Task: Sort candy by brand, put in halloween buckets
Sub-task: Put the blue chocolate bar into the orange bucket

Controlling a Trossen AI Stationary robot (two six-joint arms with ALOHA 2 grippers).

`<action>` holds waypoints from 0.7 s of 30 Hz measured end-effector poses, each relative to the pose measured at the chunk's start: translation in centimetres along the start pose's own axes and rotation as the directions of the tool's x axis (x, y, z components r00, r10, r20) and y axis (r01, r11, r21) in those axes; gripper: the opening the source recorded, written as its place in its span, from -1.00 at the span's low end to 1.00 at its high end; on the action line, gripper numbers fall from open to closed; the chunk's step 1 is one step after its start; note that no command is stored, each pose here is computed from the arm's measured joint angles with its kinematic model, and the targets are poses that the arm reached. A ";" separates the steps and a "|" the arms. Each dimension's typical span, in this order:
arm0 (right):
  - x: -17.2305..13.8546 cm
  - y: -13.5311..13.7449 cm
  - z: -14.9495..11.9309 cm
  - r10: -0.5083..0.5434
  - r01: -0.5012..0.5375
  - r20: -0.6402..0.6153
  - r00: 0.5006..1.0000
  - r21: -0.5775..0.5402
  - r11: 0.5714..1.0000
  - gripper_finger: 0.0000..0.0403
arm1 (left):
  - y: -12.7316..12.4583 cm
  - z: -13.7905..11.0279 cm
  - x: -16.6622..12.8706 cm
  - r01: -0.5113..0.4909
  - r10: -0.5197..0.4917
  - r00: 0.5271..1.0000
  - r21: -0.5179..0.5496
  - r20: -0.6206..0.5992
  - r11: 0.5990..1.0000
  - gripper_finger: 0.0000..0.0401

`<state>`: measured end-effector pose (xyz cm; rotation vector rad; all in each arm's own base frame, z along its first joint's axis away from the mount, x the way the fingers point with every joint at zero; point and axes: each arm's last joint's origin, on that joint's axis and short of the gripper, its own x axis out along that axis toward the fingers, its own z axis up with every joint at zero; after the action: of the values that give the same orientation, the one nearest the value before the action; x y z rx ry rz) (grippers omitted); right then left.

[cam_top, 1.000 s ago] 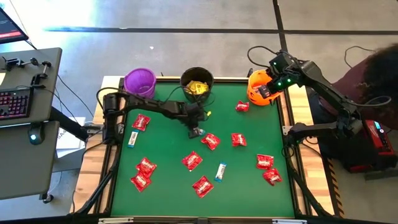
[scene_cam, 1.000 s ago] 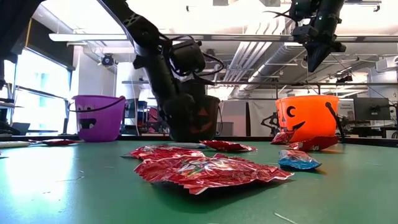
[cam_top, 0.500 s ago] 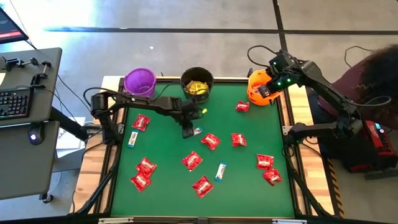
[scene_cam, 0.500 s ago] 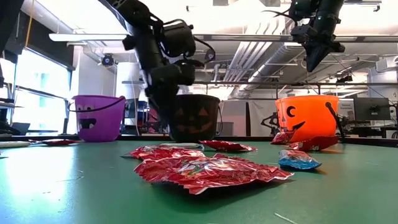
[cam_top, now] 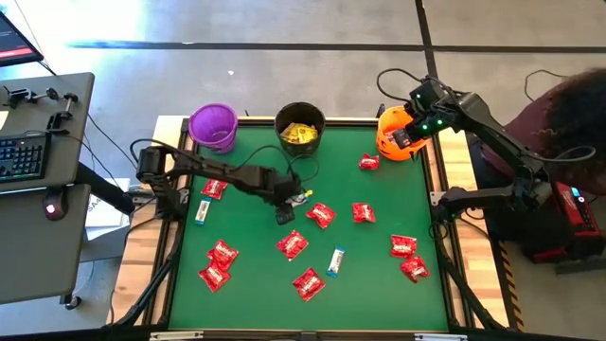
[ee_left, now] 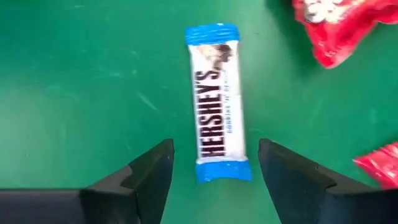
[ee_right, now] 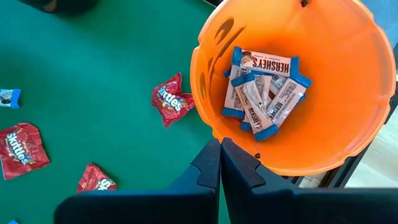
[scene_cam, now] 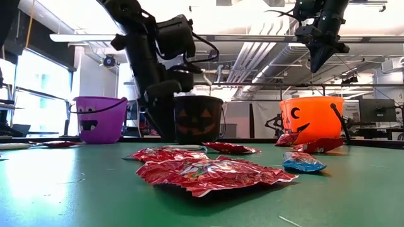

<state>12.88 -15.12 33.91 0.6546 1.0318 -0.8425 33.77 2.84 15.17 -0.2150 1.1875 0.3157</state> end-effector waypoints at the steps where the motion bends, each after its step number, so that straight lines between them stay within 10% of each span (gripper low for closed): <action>1: 0.0 0.0 0.0 0.000 0.000 0.000 1.000 0.000 1.000 -1.00 | 0.0 -0.2 0.1 -0.005 0.005 1.000 -0.012 -0.005 1.000 0.13; 14: 0.0 0.0 0.0 0.000 0.000 0.002 1.000 -0.008 1.000 -1.00 | -0.9 -1.2 1.0 0.045 -0.045 0.996 -0.008 -0.075 0.999 0.12; 21: 0.0 0.0 0.1 0.000 0.000 0.006 1.000 -0.012 1.000 -1.00 | -0.5 -1.2 1.2 0.021 -0.022 0.996 -0.016 -0.091 1.000 -0.23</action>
<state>12.93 -15.18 33.93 0.6411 1.0304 -0.8372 33.29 2.12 13.57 -0.2576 1.2721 0.2987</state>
